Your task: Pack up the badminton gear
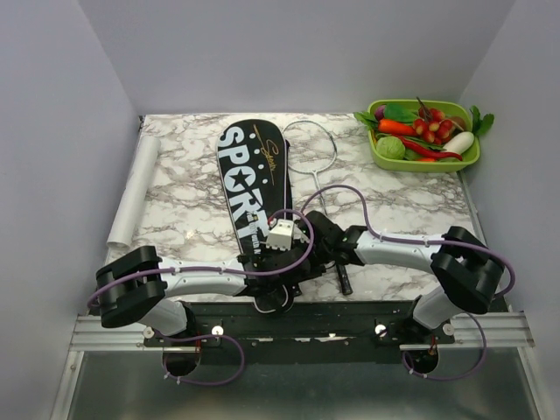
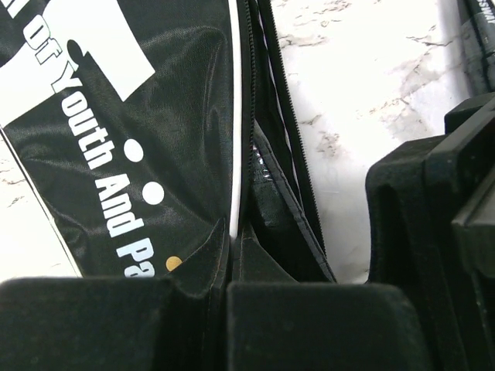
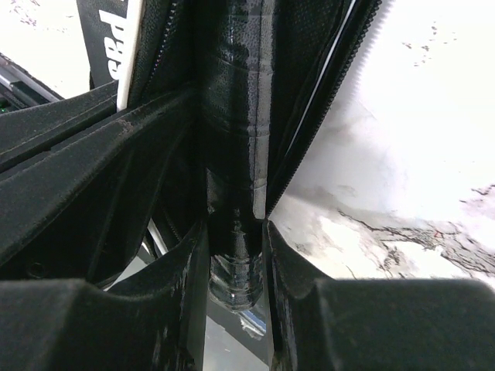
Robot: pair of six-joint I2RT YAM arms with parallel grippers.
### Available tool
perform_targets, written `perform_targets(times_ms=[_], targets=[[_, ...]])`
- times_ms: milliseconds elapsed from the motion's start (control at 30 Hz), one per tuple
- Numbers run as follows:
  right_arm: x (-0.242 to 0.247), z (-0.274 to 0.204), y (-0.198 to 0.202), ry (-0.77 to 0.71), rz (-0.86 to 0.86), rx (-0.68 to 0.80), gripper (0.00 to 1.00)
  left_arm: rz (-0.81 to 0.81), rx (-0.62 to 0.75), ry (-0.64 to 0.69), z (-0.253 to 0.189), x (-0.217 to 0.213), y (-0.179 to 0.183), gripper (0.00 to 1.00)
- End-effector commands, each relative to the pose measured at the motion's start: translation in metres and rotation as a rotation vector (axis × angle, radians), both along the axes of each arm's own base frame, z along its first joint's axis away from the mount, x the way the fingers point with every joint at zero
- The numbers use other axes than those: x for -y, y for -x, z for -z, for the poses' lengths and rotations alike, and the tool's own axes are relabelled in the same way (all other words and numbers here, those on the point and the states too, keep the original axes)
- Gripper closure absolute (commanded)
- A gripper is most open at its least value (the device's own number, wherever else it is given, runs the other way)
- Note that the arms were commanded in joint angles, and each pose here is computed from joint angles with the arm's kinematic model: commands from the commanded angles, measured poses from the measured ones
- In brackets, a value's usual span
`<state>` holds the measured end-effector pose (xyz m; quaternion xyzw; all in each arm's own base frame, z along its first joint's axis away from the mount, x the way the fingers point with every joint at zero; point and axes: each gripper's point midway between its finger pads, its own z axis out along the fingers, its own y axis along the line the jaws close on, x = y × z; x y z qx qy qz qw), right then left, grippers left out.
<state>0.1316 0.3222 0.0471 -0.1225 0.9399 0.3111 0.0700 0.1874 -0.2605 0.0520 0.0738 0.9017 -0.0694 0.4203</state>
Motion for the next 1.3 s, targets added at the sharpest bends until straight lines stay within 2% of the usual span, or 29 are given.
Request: perform_targets(times_ms=[0, 33, 133, 333, 600, 900, 1100, 1267], targets=[[-0.041, -0.032, 0.003, -0.162, -0.054, 0.033, 0.66, 0.008, 0.021, 0.167, -0.024, 0.028, -0.001, 1.00], [-0.039, -0.030, 0.003, -0.154, -0.044, 0.030, 0.57, 0.010, 0.021, 0.165, -0.023, 0.028, -0.001, 1.00], [-0.034, -0.029, -0.001, -0.139, -0.012, 0.051, 0.48, 0.014, 0.023, 0.167, -0.023, 0.026, -0.001, 1.00], [-0.021, -0.035, -0.005, -0.130, 0.044, 0.093, 0.44, 0.020, 0.015, 0.152, -0.020, 0.021, 0.002, 1.00], [0.015, -0.032, -0.018, 0.009, 0.138, 0.195, 0.42, 0.008, 0.019, 0.146, -0.020, 0.013, 0.003, 1.00], [0.042, -0.006, -0.022, 0.125, 0.177, 0.230, 0.42, 0.016, 0.030, 0.159, -0.026, 0.012, 0.003, 1.00], [0.068, -0.002, -0.030, 0.140, 0.240, 0.258, 0.44, 0.019, 0.030, 0.151, -0.026, 0.011, 0.004, 1.00], [0.074, -0.009, -0.032, 0.071, 0.253, 0.268, 0.49, 0.016, 0.030, 0.137, -0.022, 0.010, 0.003, 1.00]])
